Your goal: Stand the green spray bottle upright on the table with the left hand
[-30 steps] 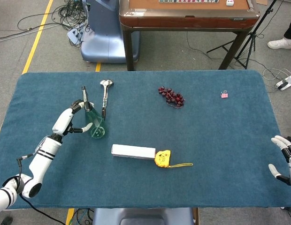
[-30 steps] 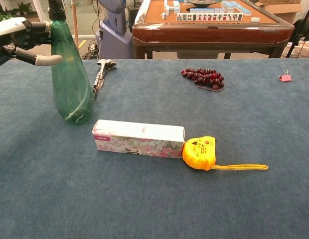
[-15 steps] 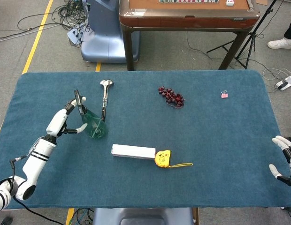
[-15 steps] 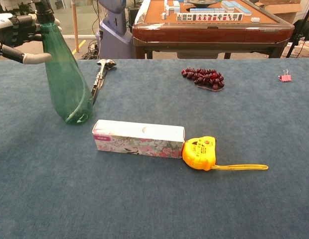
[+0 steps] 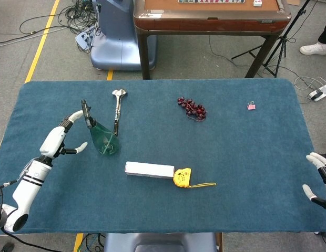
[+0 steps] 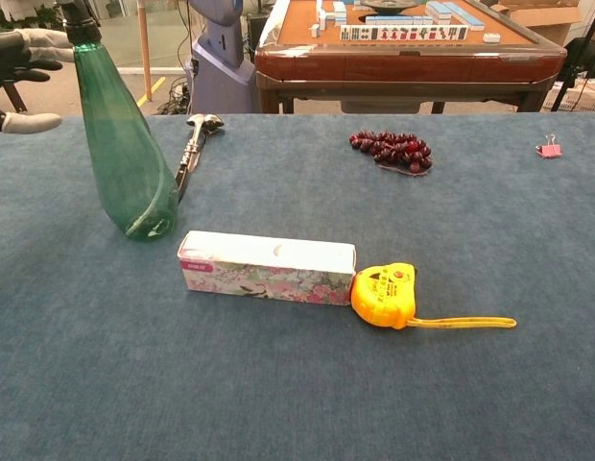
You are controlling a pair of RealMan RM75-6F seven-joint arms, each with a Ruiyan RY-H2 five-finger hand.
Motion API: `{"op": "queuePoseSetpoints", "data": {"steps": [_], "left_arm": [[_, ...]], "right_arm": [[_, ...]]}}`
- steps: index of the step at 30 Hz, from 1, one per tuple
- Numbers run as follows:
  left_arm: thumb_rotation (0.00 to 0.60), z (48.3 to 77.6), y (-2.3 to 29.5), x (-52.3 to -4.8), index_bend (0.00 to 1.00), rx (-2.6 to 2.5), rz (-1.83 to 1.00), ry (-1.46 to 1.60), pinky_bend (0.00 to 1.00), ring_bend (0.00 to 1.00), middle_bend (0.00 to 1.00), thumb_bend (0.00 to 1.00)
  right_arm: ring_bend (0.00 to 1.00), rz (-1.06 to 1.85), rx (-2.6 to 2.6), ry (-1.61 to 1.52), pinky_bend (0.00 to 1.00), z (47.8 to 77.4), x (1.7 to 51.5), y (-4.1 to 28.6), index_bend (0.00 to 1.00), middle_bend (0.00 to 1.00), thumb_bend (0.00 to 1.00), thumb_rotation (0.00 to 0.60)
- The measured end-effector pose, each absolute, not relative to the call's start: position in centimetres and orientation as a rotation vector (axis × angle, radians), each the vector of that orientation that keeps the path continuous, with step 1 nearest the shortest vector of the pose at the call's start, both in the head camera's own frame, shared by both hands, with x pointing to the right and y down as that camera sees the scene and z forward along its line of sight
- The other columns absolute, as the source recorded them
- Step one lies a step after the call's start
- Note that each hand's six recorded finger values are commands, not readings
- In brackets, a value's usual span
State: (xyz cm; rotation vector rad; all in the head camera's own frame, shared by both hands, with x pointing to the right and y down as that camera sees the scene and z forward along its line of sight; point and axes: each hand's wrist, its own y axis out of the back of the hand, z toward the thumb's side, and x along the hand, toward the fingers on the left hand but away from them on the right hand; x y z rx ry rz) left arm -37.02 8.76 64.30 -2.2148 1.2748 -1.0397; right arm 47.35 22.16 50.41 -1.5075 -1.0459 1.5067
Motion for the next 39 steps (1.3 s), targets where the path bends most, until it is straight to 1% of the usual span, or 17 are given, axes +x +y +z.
{"op": "queuePoseSetpoints", "data": {"steps": [6,12,19,22,28,39], "left_arm": [[0.6,63.3,10.1,-39.6,0.1,-2.078,-1.141,1.325,0.0,0.02,0.06,0.32],[0.6,61.6,12.3,-42.2,0.13,-1.939,-1.29,1.358,0.0,0.02,0.06,0.32],[0.6,58.8,16.5,-45.1,0.14,-1.803,-1.445,1.367,0.0,0.02,0.06,0.32],[0.6,57.9,17.9,-45.9,0.14,-1.764,-1.464,1.376,0.0,0.02,0.06,0.32],[0.6,56.5,19.9,-46.0,0.15,-1.705,-1.431,1.355,0.0,0.02,0.06,0.32],[0.6,55.8,22.6,-44.1,0.17,-1.686,-1.381,1.201,0.0,0.02,0.06,0.32]], "right_arm": [[0.08,1.511,-1.513,-1.044,0.12,50.7,47.5,22.1,0.21,0.2,0.25,0.6],[0.08,1.508,-1.532,-1.033,0.12,51.3,47.4,21.8,0.21,0.2,0.25,0.6],[0.09,1.477,-1.567,-1.007,0.12,52.0,46.6,21.4,0.22,0.21,0.25,0.6],[0.09,1.461,-1.58,-1.01,0.12,52.1,46.4,21.3,0.23,0.22,0.25,0.6],[0.09,1.45,-1.6,-1.01,0.12,52.2,46.1,21.2,0.23,0.22,0.25,0.6],[0.09,1.462,-1.605,-1.023,0.12,52.1,46.2,21.6,0.23,0.22,0.25,0.6]]}}
